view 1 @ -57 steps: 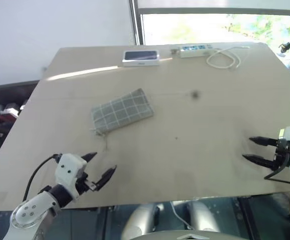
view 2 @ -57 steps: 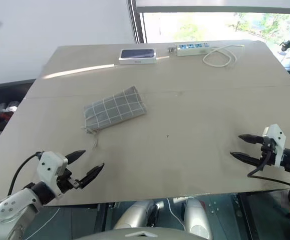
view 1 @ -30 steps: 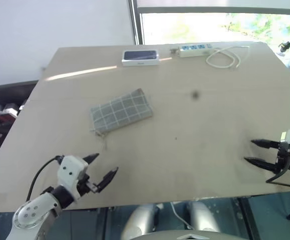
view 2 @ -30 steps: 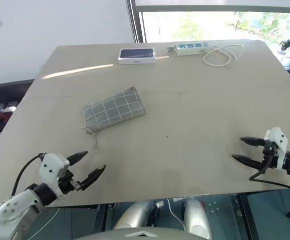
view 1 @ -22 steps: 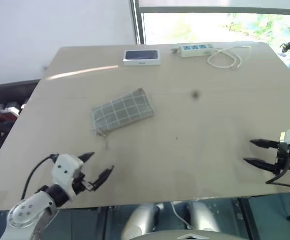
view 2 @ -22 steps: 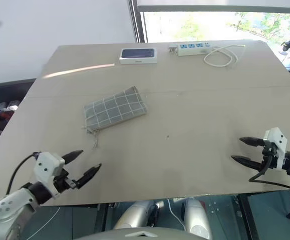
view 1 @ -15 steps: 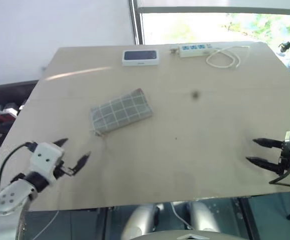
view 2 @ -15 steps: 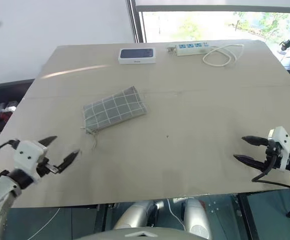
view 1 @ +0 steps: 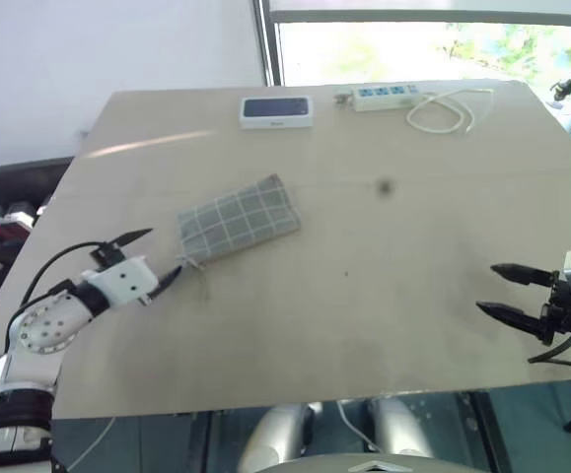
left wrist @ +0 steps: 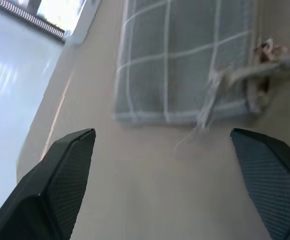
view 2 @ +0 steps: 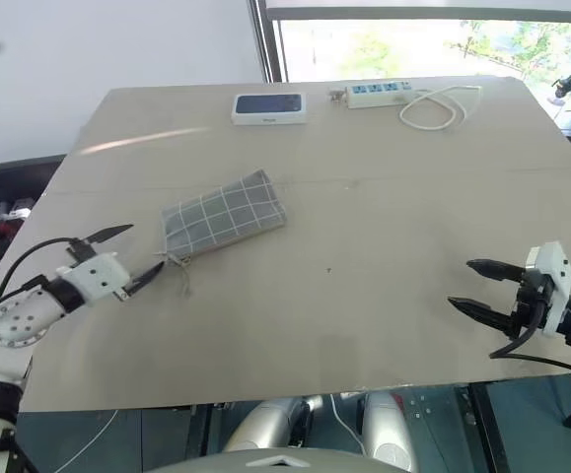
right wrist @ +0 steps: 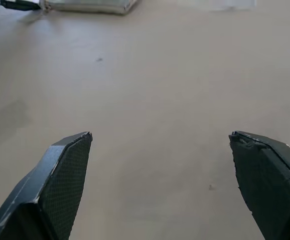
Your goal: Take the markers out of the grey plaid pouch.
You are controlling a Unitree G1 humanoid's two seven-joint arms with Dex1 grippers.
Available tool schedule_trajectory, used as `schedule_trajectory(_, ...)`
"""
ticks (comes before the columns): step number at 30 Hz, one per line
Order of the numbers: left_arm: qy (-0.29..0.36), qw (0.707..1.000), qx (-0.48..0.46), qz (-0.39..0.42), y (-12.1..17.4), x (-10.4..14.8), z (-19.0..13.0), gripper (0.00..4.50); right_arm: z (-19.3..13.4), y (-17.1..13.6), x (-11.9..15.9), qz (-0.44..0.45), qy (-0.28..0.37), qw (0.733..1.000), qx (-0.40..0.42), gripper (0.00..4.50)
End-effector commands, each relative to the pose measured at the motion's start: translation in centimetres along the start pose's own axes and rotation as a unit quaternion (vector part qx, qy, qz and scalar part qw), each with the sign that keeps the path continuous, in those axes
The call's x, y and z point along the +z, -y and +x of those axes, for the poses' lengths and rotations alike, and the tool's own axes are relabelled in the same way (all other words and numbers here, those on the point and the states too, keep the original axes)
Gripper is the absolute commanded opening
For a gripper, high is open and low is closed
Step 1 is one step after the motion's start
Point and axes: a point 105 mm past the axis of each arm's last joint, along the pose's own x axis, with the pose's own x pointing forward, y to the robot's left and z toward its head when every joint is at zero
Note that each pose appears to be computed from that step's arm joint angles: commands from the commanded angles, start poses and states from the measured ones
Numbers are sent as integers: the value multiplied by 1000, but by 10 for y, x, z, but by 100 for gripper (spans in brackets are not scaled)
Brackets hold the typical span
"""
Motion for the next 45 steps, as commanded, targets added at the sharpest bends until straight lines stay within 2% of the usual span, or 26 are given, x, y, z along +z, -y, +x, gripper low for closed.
schedule_trajectory(1,7,1000,-11,19,4,-2,8,448,-4,-4,18,-10,29,1000,1,450)
schedule_trajectory(10,12,998,-22,65,2,-2,31,448,-2,-18,39,10,71,997,39,450)
schedule_trajectory(14,37,996,-30,79,6,9,45,448,1,-23,42,5,71,996,58,450)
schedule_trajectory(17,58,995,-25,76,8,19,54,363,3,-25,42,0,68,996,64,450)
schedule_trajectory(23,108,991,2,79,4,42,66,96,5,-29,44,-5,71,995,70,450)
schedule_trajectory(26,134,988,12,82,1,56,70,4,7,-31,44,-8,71,995,70,450)
schedule_trajectory(31,171,983,29,65,-2,85,82,4,31,-29,34,-30,24,999,38,450)
schedule_trajectory(36,205,978,40,27,2,127,96,4,78,-33,54,-28,71,997,13,450)
schedule_trajectory(41,215,975,56,6,10,154,106,4,118,-52,75,39,116,992,34,450)
schedule_trajectory(45,226,972,56,0,22,171,113,4,137,-69,68,52,79,993,65,450)
